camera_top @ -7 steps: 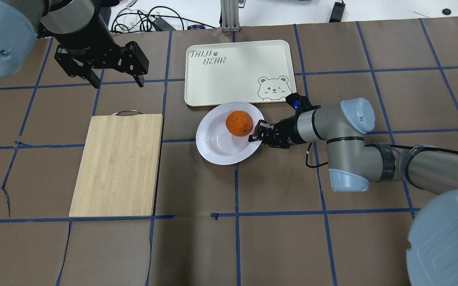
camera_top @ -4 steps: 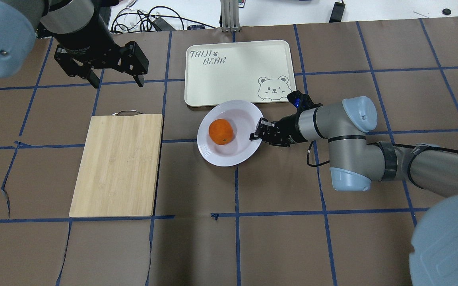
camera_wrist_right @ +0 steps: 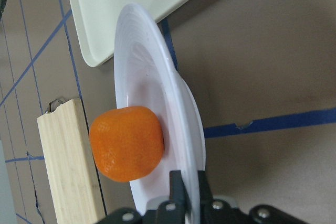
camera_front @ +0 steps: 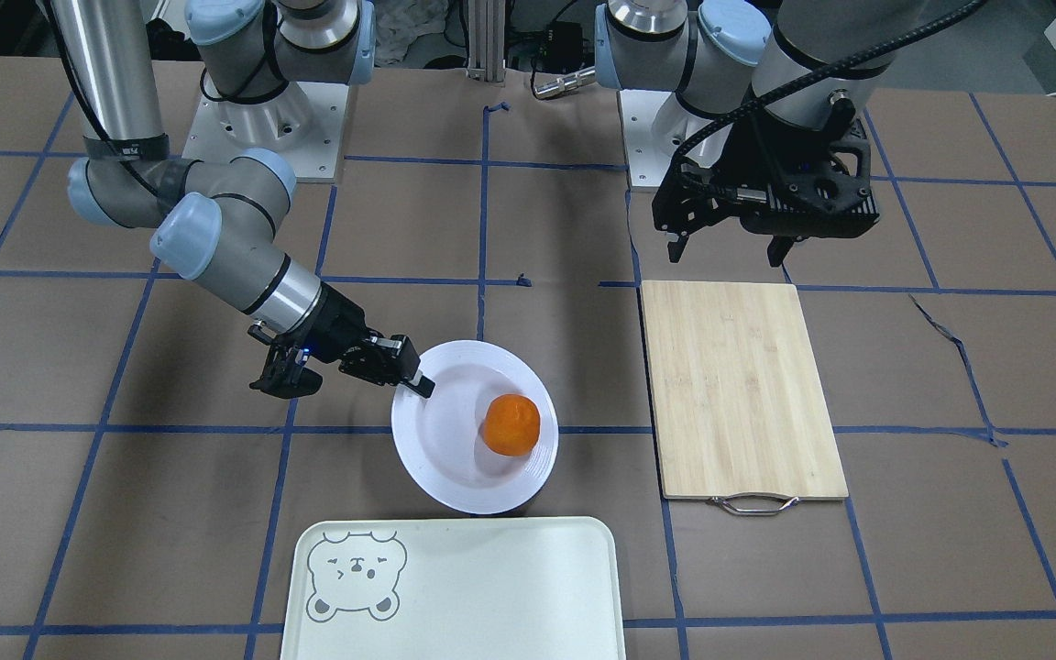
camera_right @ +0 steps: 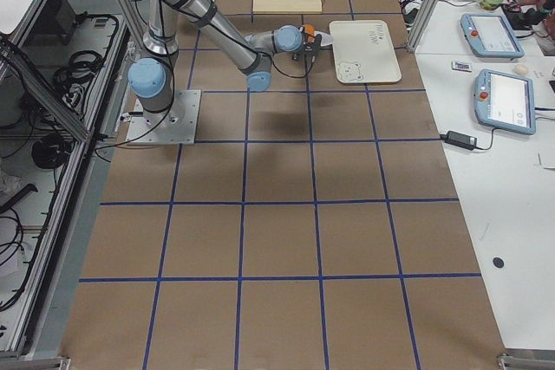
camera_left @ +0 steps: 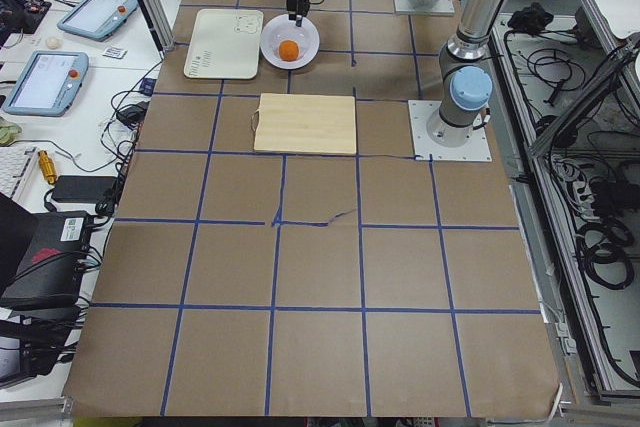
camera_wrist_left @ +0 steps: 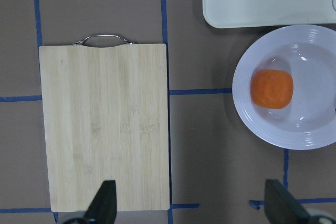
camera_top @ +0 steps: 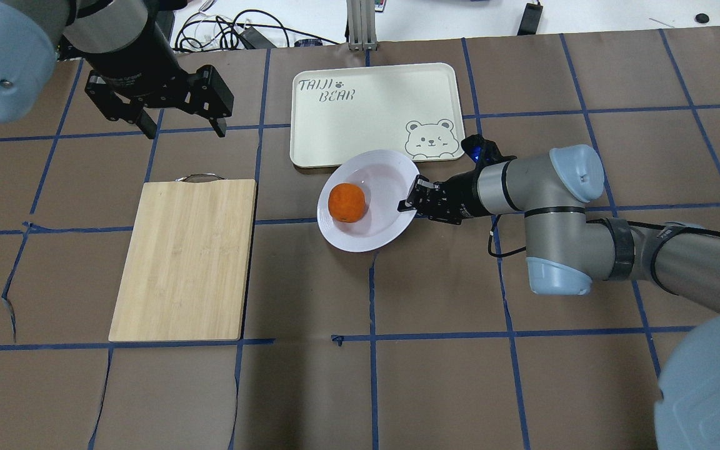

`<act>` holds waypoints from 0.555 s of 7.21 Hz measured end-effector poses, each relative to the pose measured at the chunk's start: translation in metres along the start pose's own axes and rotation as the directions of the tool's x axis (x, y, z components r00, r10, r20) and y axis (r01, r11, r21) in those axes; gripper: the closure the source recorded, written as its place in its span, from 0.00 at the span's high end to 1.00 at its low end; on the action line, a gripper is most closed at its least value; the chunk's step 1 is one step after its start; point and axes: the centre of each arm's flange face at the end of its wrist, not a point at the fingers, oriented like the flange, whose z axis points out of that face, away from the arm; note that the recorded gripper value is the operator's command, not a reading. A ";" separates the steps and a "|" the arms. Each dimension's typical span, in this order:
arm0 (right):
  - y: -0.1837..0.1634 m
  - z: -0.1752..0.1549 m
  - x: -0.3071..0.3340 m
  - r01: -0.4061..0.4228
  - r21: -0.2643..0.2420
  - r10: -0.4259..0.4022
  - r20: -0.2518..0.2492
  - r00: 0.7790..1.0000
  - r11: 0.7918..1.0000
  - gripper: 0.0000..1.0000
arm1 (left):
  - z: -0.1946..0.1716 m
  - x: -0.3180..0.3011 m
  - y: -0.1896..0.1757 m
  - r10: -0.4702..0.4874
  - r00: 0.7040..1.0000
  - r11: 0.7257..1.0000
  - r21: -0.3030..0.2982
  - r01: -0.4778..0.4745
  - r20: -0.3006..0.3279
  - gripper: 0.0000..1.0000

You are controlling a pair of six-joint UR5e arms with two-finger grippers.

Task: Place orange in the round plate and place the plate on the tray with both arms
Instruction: 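Lift the plate with the right gripper and carry it over the tray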

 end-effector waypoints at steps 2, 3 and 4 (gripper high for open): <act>-0.014 -0.019 -0.017 -0.066 0.004 0.065 0.082 0.995 0.998 0.00 | 0.000 0.000 0.000 0.000 1.000 1.000 0.000 0.000 0.001 1.00; -0.029 -0.031 -0.035 -0.082 0.001 0.081 0.116 0.990 0.997 0.00 | 0.000 0.000 0.000 0.000 1.000 1.000 0.000 0.000 0.000 1.00; -0.052 -0.041 -0.056 -0.088 -0.003 0.087 0.135 0.987 0.996 0.00 | 0.000 0.000 0.000 0.000 1.000 1.000 0.000 0.000 0.000 1.00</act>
